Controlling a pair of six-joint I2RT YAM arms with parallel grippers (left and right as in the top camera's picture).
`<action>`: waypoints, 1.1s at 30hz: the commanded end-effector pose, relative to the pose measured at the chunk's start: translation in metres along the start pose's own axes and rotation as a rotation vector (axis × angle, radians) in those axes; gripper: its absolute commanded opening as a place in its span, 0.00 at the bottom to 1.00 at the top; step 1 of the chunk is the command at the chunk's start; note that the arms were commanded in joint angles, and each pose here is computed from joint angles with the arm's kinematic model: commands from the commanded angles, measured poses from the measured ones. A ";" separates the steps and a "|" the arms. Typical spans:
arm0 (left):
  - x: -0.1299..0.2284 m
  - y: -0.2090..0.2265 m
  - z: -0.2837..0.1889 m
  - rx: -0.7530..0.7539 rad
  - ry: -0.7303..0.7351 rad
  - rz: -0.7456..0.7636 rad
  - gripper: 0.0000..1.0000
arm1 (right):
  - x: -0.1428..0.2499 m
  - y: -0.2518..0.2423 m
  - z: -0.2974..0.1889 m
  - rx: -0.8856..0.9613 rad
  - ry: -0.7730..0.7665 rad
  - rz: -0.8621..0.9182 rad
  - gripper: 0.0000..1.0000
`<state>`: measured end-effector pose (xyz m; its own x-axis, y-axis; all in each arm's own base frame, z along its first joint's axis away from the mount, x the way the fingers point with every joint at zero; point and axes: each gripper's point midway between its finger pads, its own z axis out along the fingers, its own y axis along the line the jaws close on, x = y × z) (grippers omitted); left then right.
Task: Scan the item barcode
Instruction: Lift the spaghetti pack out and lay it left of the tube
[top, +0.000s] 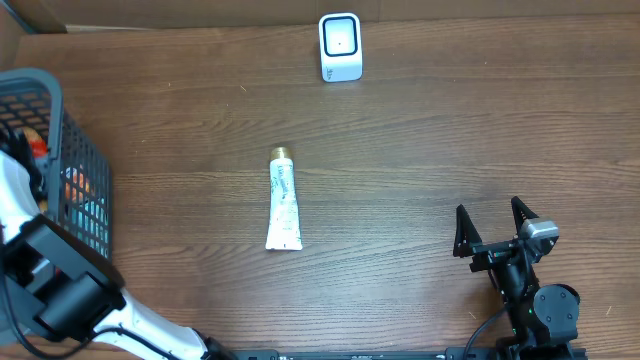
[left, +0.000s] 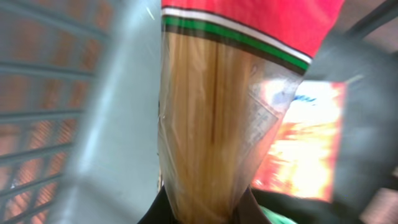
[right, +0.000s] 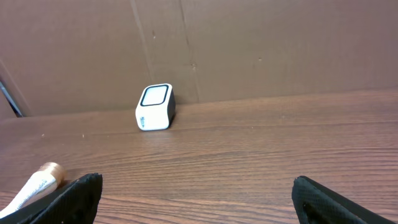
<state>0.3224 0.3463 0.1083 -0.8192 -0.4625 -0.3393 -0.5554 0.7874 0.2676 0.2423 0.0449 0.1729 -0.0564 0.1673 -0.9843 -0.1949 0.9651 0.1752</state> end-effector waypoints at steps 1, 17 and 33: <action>-0.080 0.021 -0.152 -0.019 -0.425 -0.096 0.04 | 0.002 -0.001 0.000 0.002 -0.003 0.004 1.00; -0.021 -0.058 -0.435 0.463 -0.962 -0.006 0.04 | 0.002 -0.001 0.000 0.002 -0.003 0.004 1.00; 0.146 -0.231 -0.249 0.665 -0.154 0.320 0.04 | 0.002 -0.001 0.000 0.002 -0.003 0.004 1.00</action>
<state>0.2971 -0.0077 0.2459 -0.8628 -0.0831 -0.4986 0.0203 0.9799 -0.1985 0.2423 0.0449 0.1729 -0.0564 0.1673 -0.9843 -0.1949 0.9651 0.1752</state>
